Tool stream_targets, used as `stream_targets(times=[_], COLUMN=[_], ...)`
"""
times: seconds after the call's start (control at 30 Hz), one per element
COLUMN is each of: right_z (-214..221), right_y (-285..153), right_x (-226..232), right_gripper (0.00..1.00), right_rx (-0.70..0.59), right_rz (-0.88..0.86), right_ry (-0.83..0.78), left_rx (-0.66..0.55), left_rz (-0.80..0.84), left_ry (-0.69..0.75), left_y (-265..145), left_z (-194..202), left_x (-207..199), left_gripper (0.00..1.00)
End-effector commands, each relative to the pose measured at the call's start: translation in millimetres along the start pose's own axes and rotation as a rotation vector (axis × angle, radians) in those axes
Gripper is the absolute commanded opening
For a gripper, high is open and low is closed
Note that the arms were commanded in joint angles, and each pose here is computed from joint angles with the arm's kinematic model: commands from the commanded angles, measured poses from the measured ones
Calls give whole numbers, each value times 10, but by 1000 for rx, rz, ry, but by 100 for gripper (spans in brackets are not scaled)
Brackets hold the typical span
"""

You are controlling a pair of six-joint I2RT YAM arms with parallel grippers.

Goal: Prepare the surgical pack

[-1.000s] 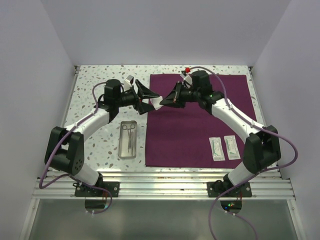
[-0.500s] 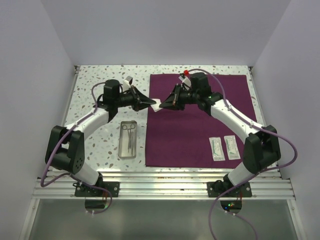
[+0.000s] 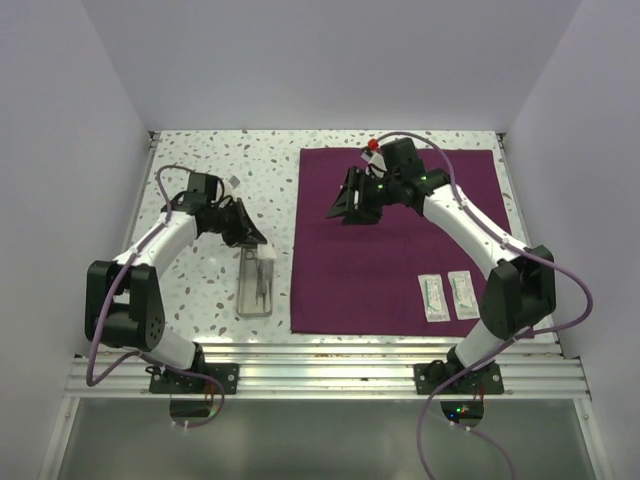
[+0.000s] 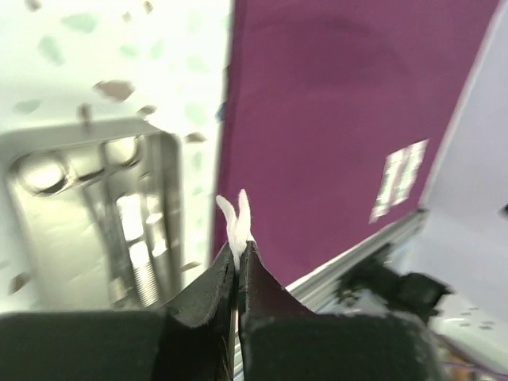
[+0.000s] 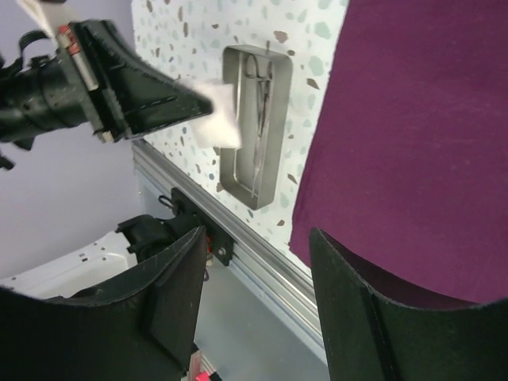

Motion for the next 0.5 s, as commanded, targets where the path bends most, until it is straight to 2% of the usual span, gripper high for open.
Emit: stream_targets(times=[0.0,0.17,0.27,0.47], right_z=[23,-16,-35,-12], right_y=[40,88,104,148], right_x=[-151,-190,-219,-291], right_gripper=[58,58,58,58], right_rx=[49,61,65,79], right_rz=[50,52,59,67], right_ry=[-1,8,7,20], left_rx=[53,134,140,149], left_rz=[-148,-213,-254,-169], left_ry=[160,183,217,244], left_y=[-164,-84,-55,84], left_z=[211,286,234,149], left_x=[259,459,537,469], left_gripper=[0,0,0,0])
Point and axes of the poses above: each gripper's point midway between its finger pads, its own y axis out along the fingers, its own x axis along the line the jaws close on, z = x × y, the point moved 4 cm from there along -y, back along the fingers, and after that the axes turned 3 degrees about y, right-handed, at the moved point
